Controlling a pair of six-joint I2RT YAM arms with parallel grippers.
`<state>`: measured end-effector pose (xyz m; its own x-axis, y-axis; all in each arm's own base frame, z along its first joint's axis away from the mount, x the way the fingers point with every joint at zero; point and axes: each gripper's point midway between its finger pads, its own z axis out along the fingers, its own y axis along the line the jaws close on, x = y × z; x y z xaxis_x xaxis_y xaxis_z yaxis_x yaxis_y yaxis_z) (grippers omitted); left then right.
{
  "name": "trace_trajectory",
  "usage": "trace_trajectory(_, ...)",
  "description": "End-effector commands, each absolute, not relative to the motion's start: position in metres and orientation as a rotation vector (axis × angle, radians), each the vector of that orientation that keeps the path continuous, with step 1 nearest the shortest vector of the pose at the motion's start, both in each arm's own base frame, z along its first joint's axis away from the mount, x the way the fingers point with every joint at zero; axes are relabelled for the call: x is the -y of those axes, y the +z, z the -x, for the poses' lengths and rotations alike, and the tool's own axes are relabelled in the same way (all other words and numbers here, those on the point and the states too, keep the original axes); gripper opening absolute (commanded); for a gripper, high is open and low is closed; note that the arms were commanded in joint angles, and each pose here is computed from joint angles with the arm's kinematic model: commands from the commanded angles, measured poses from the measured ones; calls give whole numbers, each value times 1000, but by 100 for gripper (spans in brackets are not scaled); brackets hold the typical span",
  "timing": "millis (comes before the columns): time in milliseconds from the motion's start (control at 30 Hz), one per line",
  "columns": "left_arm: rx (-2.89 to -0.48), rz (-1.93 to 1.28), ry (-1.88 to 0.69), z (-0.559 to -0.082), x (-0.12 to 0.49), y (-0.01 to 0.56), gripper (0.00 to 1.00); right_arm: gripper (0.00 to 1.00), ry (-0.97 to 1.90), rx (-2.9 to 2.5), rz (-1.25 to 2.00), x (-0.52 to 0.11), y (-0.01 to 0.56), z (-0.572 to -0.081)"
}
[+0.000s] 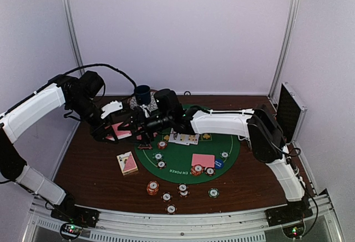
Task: Distribute texas hold em gaming equipment
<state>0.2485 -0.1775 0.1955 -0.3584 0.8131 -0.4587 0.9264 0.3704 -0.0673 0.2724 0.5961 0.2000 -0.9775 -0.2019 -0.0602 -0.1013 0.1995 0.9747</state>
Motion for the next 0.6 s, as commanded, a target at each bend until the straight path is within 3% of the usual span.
trace_trajectory(0,-2207,-1512,-461,-254,185,212,0,67,-1914,2400,-264,-578,201,-285)
trace_trajectory(567,-2217,-1512,-452,-255,184,210,0,55,-2009,2379,-335,-555,247,-287)
